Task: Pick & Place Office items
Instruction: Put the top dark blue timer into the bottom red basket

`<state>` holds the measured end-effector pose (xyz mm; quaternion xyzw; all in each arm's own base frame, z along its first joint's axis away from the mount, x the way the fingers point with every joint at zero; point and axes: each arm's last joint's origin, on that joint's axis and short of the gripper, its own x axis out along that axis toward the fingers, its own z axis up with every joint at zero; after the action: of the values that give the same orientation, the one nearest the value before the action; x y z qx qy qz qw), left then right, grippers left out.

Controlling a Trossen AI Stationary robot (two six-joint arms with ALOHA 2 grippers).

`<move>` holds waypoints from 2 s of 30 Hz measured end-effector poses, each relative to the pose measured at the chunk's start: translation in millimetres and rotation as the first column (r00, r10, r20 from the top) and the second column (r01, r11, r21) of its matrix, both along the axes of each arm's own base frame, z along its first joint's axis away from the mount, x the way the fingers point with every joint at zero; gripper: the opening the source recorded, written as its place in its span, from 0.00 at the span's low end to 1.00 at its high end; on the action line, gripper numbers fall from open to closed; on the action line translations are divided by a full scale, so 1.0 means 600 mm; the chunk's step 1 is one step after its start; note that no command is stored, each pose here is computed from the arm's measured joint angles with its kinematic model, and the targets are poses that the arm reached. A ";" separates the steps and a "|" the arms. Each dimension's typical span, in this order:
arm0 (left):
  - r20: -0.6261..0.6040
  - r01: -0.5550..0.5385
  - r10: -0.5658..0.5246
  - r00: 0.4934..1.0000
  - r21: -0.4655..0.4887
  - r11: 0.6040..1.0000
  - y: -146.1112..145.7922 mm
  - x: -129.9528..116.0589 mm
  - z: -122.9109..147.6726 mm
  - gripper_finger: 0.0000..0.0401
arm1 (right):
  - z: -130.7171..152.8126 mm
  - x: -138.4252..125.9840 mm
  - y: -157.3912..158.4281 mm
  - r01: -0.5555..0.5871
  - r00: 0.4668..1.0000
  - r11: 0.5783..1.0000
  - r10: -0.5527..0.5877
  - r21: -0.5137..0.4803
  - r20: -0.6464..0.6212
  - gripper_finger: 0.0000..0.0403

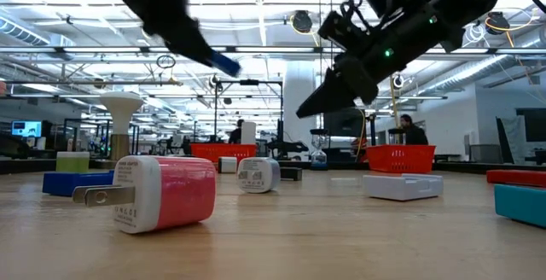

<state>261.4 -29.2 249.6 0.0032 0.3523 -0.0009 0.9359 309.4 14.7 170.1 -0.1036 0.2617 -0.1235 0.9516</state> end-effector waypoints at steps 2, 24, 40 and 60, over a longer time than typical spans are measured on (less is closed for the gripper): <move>-0.025 0.058 -0.059 0.998 -0.037 0.998 -0.027 -0.022 0.009 0.40 | 0.000 0.000 0.000 -0.004 1.000 1.000 0.004 -0.006 -0.003 0.53; -0.311 -0.068 -0.039 0.950 -0.326 0.943 -0.264 -0.195 -0.025 0.40 | -0.005 -0.003 0.003 -0.020 0.999 1.000 0.020 -0.022 -0.042 0.10; -0.403 -0.051 -0.022 0.915 -0.170 0.984 -0.330 -0.215 -0.111 0.40 | -0.002 -0.001 0.003 -0.019 1.000 1.000 0.019 -0.021 -0.019 0.11; -0.455 -0.092 0.008 0.890 -0.161 0.983 -0.322 -0.207 -0.117 0.55 | 0.000 0.001 0.003 -0.020 1.000 1.000 0.020 -0.019 -0.004 0.11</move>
<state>137.3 -222.6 179.1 -0.0898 0.5589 -0.0089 0.8243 309.8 16.8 170.0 -0.1156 0.2612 -0.1164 0.9512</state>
